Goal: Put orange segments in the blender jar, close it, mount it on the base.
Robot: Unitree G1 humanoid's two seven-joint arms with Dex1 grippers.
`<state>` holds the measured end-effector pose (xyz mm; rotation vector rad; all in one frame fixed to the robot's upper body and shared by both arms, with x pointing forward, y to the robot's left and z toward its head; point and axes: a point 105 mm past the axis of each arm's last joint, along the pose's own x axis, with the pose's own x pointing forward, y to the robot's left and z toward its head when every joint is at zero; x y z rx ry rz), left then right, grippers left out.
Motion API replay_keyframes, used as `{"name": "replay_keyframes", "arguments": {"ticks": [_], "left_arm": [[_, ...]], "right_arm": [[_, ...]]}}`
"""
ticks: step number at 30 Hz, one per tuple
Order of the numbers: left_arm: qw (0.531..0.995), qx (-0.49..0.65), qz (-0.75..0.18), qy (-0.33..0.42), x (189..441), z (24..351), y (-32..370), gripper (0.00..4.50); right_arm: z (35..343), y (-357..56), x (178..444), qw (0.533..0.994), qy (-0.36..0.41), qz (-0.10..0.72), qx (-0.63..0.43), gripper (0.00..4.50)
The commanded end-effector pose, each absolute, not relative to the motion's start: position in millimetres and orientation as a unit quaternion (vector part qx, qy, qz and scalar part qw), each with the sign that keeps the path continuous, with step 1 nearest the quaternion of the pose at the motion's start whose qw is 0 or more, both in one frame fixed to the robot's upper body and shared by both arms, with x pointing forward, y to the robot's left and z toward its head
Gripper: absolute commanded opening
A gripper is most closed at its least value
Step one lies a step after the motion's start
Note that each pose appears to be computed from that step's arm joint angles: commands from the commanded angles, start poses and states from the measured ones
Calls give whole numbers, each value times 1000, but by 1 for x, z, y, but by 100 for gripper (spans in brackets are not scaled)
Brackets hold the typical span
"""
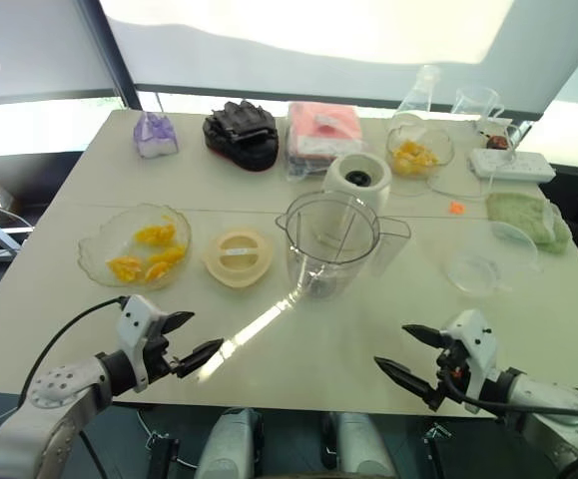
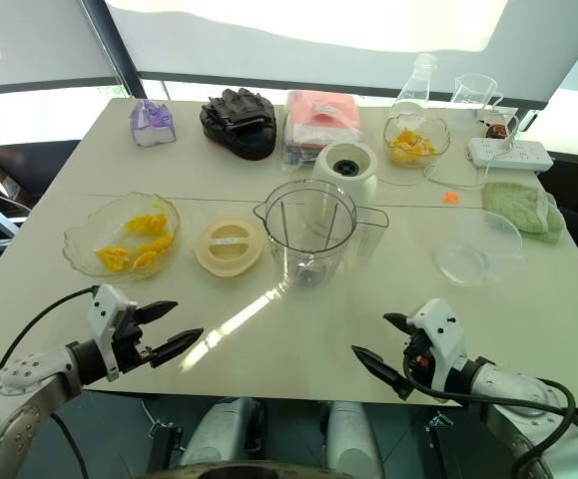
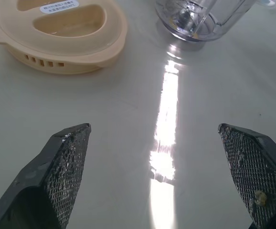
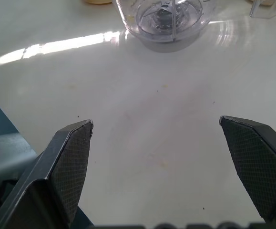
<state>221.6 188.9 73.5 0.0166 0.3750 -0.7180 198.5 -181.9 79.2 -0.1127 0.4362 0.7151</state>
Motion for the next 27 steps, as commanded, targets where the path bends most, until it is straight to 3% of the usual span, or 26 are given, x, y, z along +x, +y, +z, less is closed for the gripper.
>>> {"name": "replay_keyframes", "arguments": {"ticks": [1, 27], "left_arm": [[917, 20, -362, 166, 220, 83, 184, 445], [922, 28, -363, 129, 236, 111, 182, 445]], "right_arm": [[85, -180, 200, 913, 199, 350, -64, 450], [97, -174, 209, 910, 191, 361, -73, 450]]}}
